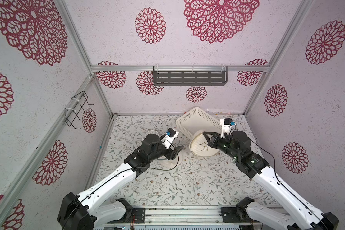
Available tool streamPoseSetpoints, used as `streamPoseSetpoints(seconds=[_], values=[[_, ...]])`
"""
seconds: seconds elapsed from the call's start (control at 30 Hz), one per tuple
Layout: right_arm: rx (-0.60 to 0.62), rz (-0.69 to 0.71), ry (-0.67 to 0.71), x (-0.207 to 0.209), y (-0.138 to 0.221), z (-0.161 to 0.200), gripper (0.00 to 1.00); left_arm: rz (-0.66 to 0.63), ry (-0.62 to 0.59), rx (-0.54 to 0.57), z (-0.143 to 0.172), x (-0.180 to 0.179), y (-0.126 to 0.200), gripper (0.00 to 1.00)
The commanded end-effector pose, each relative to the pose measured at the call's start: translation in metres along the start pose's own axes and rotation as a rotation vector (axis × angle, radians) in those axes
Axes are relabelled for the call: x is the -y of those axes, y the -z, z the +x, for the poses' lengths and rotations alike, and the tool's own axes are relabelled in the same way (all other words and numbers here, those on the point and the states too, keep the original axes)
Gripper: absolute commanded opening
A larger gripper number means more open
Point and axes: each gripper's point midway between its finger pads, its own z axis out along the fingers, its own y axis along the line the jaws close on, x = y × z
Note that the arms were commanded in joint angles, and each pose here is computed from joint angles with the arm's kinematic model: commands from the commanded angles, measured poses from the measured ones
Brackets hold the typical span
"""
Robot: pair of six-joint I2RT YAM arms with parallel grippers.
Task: Turn the laundry bag inside out
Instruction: Zip the zipper on the laundry bag.
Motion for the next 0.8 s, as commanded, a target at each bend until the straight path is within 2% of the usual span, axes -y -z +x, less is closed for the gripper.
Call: streamPoseSetpoints(seconds=[0.0, 0.13, 0.27, 0.37, 0.57, 0.77], values=[[-0.045, -0.053, 0.149, -0.015, 0.004, -0.002, 0.00, 0.025, -0.057, -0.002, -0.010, 0.006, 0.010, 0.74], [-0.117, -0.057, 0.208, -0.013, 0.000, 0.009, 0.00, 0.169, -0.053, 0.026, -0.030, 0.028, 0.003, 0.73], [-0.125, -0.092, 0.205, -0.016, -0.008, 0.013, 0.00, 0.247, -0.013, 0.026, -0.045, 0.040, -0.012, 0.70], [-0.147, -0.158, 0.186, -0.026, -0.020, 0.017, 0.00, 0.233, 0.001, 0.002, -0.042, 0.040, -0.023, 0.66], [-0.180, -0.246, 0.178, -0.040, -0.029, 0.023, 0.00, 0.181, 0.012, -0.098, -0.020, 0.031, -0.032, 0.51], [-0.185, -0.306, 0.184, -0.052, -0.024, 0.024, 0.00, 0.157, -0.008, -0.127, -0.016, 0.026, -0.037, 0.31]])
